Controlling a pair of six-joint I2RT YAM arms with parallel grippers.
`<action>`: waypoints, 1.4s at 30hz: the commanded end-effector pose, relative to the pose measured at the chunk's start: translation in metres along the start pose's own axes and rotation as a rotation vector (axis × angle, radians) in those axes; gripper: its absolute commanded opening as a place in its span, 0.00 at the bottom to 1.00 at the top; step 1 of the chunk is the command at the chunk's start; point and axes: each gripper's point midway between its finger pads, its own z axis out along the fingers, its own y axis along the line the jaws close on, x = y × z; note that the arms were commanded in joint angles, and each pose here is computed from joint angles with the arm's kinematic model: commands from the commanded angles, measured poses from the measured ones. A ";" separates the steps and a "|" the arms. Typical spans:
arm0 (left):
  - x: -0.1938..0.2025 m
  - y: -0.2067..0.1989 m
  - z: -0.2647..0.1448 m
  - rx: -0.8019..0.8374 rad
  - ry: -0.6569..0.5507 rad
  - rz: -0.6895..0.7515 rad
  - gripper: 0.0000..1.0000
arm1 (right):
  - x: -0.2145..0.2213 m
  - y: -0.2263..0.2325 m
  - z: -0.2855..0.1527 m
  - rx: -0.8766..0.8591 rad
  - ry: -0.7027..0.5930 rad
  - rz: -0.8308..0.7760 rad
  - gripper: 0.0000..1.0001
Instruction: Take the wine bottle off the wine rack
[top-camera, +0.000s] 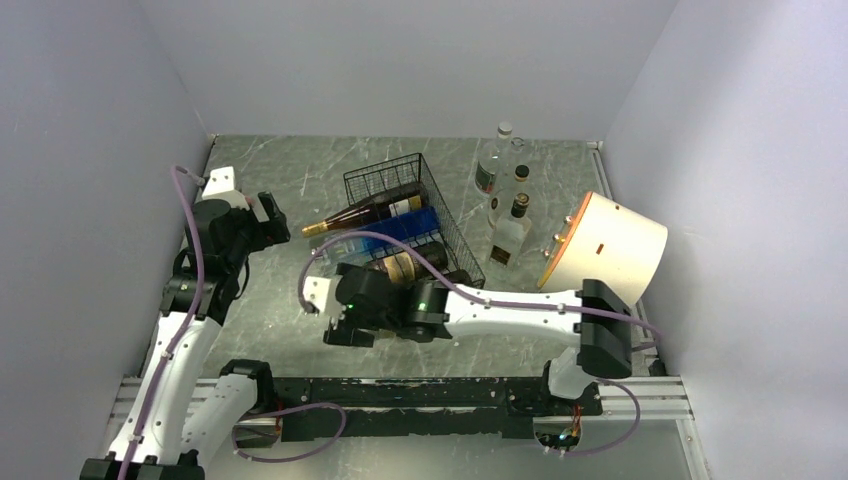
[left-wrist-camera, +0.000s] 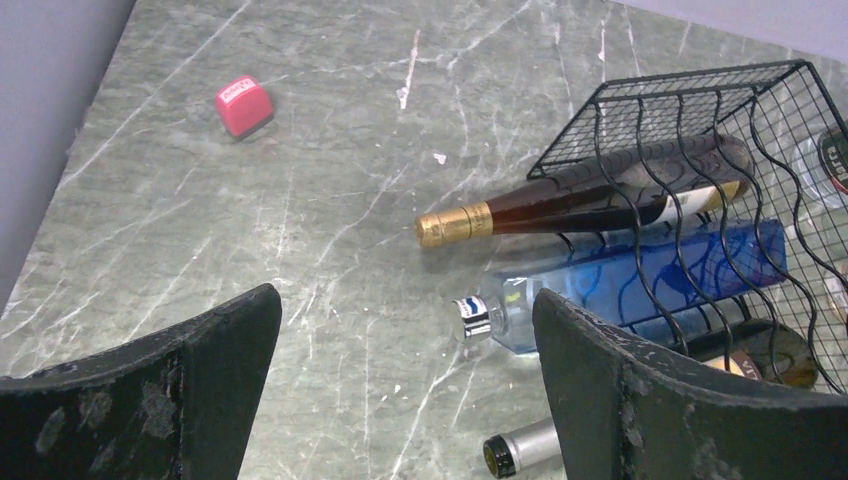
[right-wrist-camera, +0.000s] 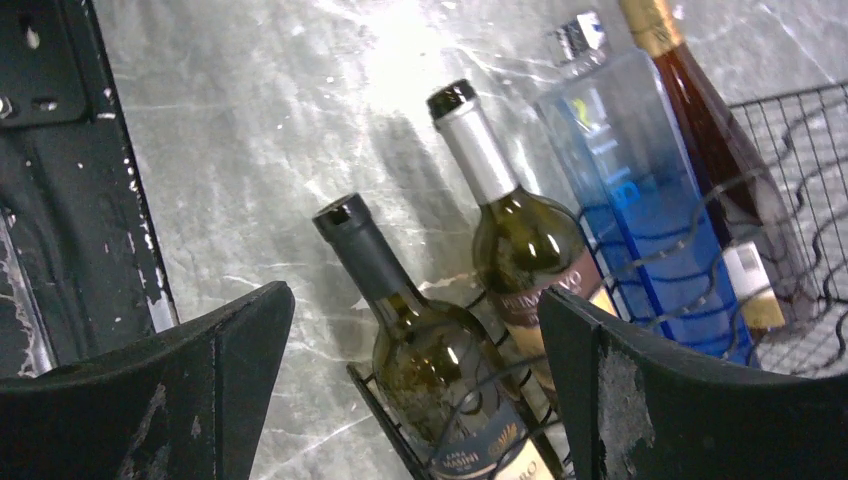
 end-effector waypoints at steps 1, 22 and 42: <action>-0.012 0.006 -0.001 -0.009 -0.049 -0.010 0.99 | 0.002 0.017 0.017 -0.074 0.044 -0.160 0.97; -0.013 0.011 -0.003 -0.030 -0.056 -0.029 0.99 | 0.091 0.043 0.097 -0.087 0.404 -0.325 0.68; -0.011 0.010 0.000 -0.022 -0.043 -0.027 0.99 | 0.065 0.064 0.111 -0.033 0.305 -0.408 0.31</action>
